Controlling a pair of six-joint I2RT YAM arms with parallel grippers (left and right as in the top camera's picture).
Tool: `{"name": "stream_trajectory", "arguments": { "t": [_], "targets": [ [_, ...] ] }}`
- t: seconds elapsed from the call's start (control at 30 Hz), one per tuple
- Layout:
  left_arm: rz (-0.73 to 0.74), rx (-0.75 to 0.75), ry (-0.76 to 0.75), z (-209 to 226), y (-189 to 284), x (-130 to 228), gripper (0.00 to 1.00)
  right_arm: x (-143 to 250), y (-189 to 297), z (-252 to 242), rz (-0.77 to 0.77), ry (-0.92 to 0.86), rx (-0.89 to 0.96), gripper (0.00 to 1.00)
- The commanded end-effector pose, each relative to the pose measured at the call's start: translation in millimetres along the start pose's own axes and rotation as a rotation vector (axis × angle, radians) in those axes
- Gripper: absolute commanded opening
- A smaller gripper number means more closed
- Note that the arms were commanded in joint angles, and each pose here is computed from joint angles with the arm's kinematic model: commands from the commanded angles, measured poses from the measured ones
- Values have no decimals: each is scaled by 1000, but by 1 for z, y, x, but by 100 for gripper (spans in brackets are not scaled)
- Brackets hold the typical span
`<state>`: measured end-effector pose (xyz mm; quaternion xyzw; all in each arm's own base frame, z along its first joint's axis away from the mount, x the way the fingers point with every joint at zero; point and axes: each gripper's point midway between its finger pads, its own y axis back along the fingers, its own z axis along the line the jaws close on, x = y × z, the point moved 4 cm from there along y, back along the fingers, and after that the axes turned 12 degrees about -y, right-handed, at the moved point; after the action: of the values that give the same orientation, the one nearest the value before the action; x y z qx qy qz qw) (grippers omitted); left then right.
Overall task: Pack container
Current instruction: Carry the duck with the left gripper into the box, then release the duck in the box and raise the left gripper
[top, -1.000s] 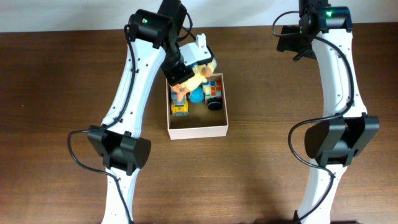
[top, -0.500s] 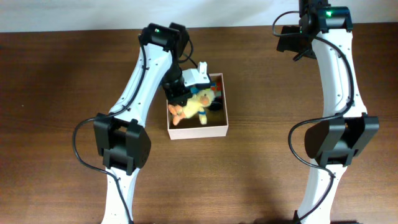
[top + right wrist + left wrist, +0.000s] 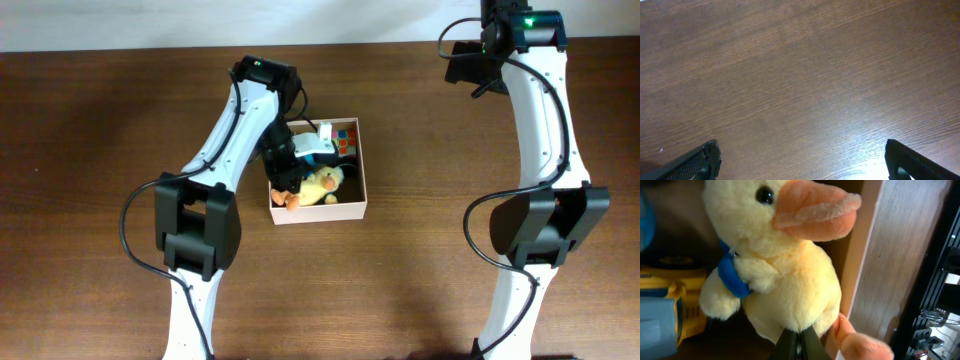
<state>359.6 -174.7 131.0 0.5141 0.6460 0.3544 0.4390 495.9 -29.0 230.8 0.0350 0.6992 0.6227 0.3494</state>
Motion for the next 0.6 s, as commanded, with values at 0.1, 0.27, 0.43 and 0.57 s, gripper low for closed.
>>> {"name": "stream_trajectory", "arguments": {
  "t": [0.1, 0.27, 0.43, 0.57],
  "targets": [
    [-3, -13, -2, 3, 4, 15, 2, 0, -2, -3, -2, -5, 18, 99],
    [-16, -48, 5, 12, 7, 20, 1, 0, -2, -3, -2, -5, 18, 99],
    [-27, -82, -5, 20, 8, 18, 25, 0, -2, -3, -2, -5, 18, 99],
    [-28, -86, -6, 20, 8, 18, 99, 0, -2, -3, -2, -5, 18, 99]
  ]
}}
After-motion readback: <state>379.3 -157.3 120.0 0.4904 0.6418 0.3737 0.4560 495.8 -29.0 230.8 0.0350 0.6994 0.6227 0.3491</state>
